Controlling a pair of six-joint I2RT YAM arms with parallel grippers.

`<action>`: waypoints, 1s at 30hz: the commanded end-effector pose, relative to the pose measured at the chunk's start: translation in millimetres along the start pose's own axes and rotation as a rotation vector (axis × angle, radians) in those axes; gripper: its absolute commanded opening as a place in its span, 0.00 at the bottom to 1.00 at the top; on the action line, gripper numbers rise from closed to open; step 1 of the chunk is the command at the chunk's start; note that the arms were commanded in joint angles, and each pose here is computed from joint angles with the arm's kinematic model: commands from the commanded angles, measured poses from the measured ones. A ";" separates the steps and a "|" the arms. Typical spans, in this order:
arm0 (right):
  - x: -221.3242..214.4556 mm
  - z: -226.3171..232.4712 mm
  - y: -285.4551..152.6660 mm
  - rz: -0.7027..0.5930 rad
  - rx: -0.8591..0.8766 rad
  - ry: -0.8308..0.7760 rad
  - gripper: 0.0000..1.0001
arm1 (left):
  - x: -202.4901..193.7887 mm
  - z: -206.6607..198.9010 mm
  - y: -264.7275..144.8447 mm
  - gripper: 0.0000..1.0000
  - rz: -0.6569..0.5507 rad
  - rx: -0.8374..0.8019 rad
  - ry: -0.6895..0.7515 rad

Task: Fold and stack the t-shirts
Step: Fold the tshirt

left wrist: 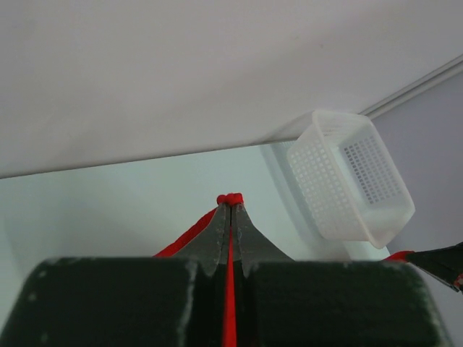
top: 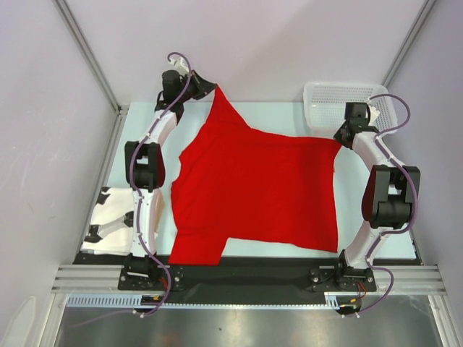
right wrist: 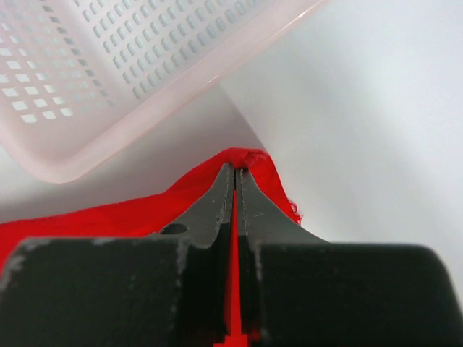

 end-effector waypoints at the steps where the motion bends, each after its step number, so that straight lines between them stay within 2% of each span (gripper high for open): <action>1: 14.9 3.9 -9.6 -0.009 0.040 -0.014 0.00 | 42.0 -46.9 -16.6 0.00 -0.053 -0.055 0.027; 8: 7.5 14.7 -8.4 0.124 0.094 -0.043 0.00 | 59.4 -68.5 -58.6 0.00 -0.055 0.078 0.019; 14: -6.2 17.7 -17.7 0.259 0.106 -0.055 0.00 | 67.4 -100.2 -108.1 0.00 -0.052 0.100 0.053; 16: -9.0 11.5 -21.6 0.279 0.085 -0.054 0.00 | 51.1 -95.0 -118.8 0.00 0.024 0.153 0.033; 20: -15.4 3.8 -28.9 0.345 0.073 -0.032 0.00 | 43.5 -106.2 -156.3 0.00 0.058 0.215 0.027; 22: -19.4 -0.9 -31.6 0.371 0.061 -0.032 0.00 | 30.1 -96.8 -173.2 0.00 0.084 0.287 0.017; 27: -25.2 -3.4 -42.1 0.396 0.085 -0.036 0.00 | 2.3 -105.5 -198.1 0.00 0.155 0.265 -0.030; 30: -24.3 -5.0 -48.0 0.390 0.095 -0.044 0.00 | -9.7 -106.5 -213.1 0.00 0.149 0.291 -0.035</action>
Point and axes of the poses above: each gripper's point midway between its finger pads, its own y axis out along the fingers, its own z axis along the line the jaws close on, x = y × z, the point moved 4 cm from there along -y, back along the fingers, and after that the axes turned 5 degrees about y, right-handed, at the moved point
